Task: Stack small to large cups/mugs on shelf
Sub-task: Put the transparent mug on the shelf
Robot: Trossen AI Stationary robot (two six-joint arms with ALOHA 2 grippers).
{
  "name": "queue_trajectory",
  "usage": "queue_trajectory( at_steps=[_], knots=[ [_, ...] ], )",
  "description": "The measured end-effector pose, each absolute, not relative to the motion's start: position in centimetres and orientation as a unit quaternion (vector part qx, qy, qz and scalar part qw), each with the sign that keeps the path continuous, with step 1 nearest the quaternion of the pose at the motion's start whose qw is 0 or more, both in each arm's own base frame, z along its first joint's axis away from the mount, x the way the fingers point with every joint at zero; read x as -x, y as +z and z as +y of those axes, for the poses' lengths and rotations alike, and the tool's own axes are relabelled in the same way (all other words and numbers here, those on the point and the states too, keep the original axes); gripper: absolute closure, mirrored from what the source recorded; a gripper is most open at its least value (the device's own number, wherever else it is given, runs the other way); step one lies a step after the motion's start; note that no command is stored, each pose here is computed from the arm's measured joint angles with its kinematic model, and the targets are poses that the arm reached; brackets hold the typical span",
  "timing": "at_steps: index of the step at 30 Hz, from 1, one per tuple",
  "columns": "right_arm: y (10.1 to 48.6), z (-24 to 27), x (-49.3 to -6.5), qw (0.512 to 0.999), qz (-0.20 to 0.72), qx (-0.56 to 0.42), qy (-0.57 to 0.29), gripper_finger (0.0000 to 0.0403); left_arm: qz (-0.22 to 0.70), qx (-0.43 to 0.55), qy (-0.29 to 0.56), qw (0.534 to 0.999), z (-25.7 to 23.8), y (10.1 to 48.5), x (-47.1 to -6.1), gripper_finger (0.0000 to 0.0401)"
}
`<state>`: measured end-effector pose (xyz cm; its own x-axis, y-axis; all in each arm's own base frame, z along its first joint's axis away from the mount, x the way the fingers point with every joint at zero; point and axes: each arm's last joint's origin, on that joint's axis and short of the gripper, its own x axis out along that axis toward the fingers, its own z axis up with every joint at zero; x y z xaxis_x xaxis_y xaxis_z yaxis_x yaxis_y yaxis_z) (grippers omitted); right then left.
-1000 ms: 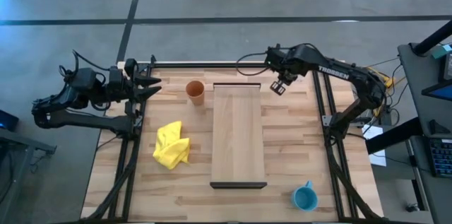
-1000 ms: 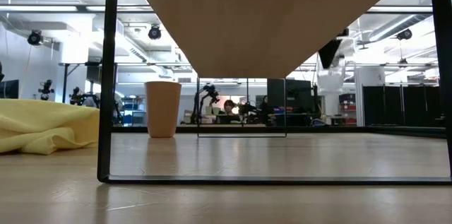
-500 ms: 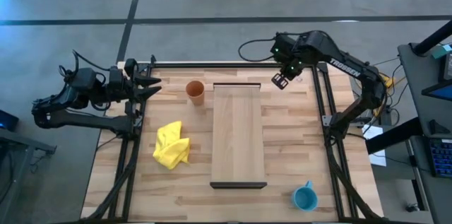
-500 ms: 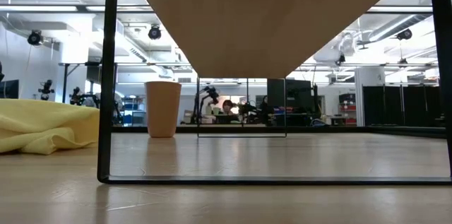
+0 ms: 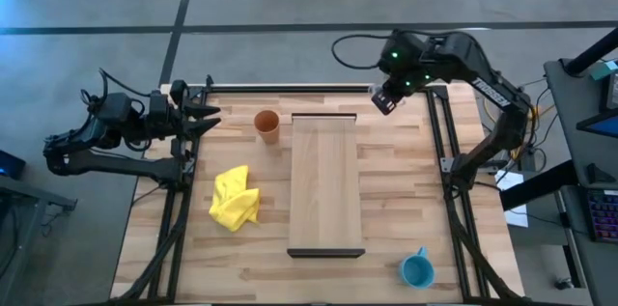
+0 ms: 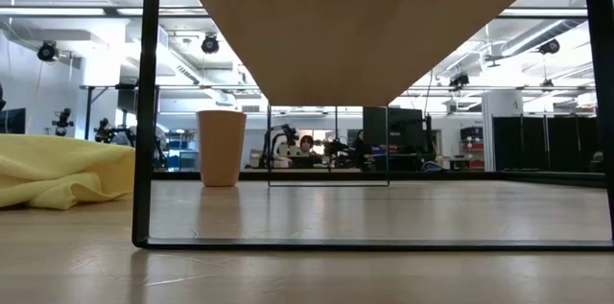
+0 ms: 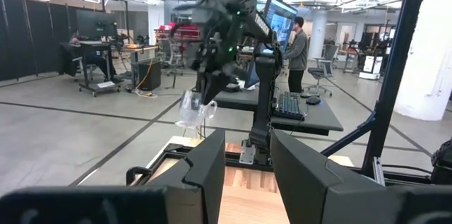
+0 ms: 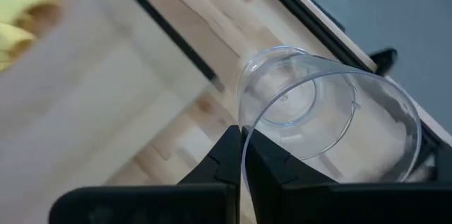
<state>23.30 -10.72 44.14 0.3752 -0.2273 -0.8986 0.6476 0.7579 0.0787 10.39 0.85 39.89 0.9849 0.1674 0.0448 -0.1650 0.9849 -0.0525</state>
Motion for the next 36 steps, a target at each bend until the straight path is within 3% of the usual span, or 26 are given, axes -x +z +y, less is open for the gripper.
queue_trajectory(
  at_steps=[10,16,27,36],
  knots=[
    [46.1,-7.1,-24.5,0.855,0.455,-0.202,-0.146,0.0394,-0.024,0.024,0.084,0.996,0.8,39.9,-10.4,0.0299],
    [46.0,-4.8,-25.6,0.879,0.451,-0.137,-0.069,0.0394,-0.024,0.024,0.084,0.996,0.8,39.9,-10.4,0.0299],
    [45.9,-3.5,-27.4,0.906,0.408,-0.106,-0.037,0.0394,-0.024,0.024,0.083,0.996,0.8,39.9,-10.4,0.0299],
    [43.7,-2.9,-30.3,0.886,0.446,-0.122,-0.035,0.0394,-0.024,0.024,0.083,0.996,0.8,39.9,-10.4,0.0299]
  ],
)
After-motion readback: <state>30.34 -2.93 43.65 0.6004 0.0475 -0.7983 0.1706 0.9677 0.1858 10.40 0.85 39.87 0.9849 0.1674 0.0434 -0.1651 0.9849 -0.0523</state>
